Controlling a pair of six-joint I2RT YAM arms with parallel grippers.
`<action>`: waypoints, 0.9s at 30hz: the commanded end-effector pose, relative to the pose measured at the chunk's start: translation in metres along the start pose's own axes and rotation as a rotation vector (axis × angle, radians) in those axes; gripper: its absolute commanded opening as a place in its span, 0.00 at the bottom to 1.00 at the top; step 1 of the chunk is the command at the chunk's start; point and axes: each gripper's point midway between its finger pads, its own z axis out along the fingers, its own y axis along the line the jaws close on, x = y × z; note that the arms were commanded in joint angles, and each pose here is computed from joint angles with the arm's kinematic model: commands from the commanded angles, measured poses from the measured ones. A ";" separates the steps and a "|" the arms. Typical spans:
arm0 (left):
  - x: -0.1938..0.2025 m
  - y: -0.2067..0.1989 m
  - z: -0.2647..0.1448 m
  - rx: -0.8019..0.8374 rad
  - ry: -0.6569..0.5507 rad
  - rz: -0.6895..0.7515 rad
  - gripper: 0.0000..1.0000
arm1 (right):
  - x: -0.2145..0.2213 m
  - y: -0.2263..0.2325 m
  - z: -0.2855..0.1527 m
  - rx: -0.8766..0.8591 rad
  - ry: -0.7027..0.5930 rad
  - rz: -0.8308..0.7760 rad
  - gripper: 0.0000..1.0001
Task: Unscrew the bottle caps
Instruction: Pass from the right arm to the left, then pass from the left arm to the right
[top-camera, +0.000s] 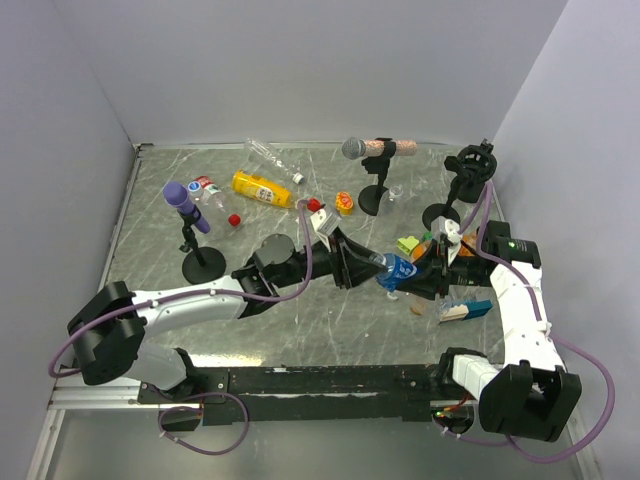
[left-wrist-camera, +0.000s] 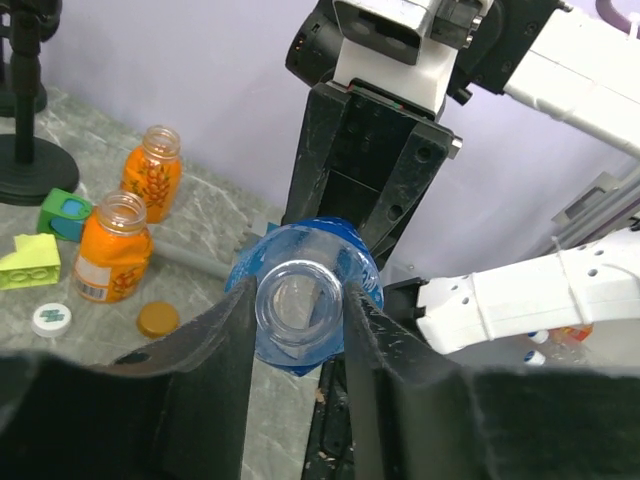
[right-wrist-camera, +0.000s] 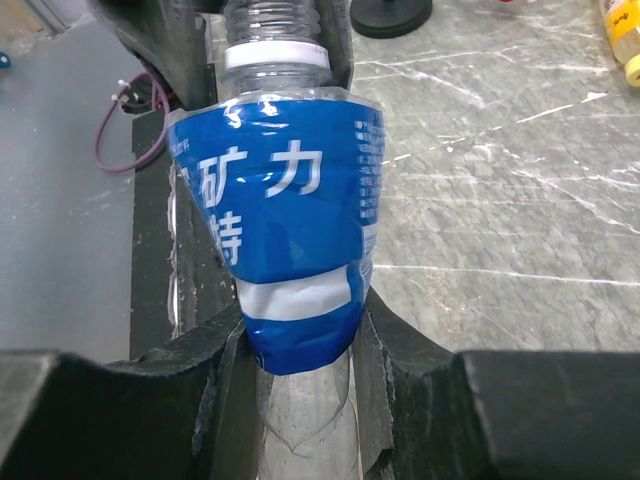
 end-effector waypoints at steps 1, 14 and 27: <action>-0.015 -0.019 0.004 0.075 -0.028 0.005 0.24 | -0.014 0.010 0.001 -0.024 -0.043 0.000 0.22; -0.019 -0.005 0.002 -0.026 0.092 0.169 0.01 | -0.012 0.007 -0.001 -0.013 0.016 0.013 0.80; -0.009 -0.004 0.023 -0.023 0.365 0.272 0.01 | -0.043 -0.005 -0.006 0.091 0.244 -0.053 0.99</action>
